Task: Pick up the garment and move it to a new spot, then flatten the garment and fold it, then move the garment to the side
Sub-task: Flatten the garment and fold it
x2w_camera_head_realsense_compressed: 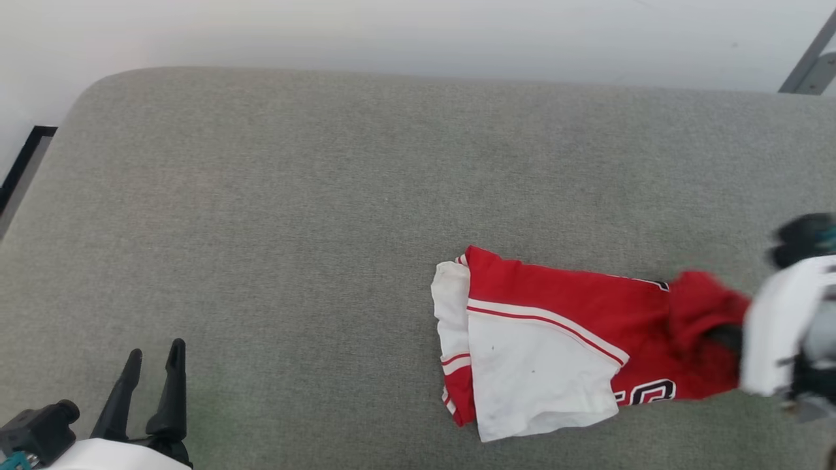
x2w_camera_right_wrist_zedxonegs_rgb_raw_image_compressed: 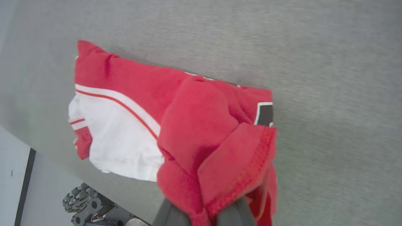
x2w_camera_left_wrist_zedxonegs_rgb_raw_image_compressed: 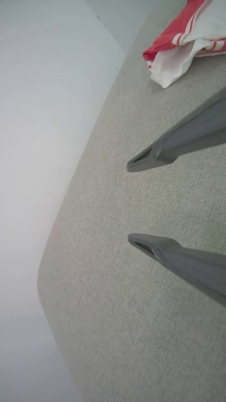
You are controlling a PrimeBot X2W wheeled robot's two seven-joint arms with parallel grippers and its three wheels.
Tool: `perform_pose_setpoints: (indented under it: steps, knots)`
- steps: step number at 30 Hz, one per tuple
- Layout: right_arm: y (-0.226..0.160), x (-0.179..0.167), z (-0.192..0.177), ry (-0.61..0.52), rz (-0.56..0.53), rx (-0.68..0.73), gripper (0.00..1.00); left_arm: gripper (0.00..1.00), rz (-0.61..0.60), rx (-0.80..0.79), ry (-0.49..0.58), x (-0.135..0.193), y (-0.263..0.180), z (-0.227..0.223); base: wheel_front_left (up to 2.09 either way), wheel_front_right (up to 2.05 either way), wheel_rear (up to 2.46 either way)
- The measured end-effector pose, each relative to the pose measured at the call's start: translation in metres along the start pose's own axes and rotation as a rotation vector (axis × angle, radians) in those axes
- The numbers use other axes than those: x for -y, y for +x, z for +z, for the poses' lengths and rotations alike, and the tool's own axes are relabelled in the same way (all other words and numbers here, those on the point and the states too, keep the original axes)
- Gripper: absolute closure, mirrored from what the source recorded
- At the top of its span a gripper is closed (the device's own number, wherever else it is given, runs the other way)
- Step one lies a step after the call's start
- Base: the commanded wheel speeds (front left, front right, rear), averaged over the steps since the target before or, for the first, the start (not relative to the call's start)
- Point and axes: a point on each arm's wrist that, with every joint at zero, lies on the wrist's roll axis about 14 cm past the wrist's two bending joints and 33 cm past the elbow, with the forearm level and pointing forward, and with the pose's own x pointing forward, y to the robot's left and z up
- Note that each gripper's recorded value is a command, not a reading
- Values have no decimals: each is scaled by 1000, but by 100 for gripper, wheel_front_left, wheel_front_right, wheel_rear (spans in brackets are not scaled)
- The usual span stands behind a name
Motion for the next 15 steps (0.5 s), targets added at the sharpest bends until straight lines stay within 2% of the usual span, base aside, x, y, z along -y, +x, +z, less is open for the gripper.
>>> perform_pose_setpoints:
  steps: [7, 11, 15]
  knots:
    - [30, -77, -12, -120, 175, -56, 100, 0, 8, -5, -10, -2, -8, -1, 0, 0, 0]
    - [48, -105, -14, -162, 232, -76, 100, 0, 11, 2, -22, -3, -12, 0, 0, 0, 0]
    - [61, -118, -16, -184, 253, -92, 100, 0, 25, -1, -28, -7, -17, -1, 0, 0, 0]
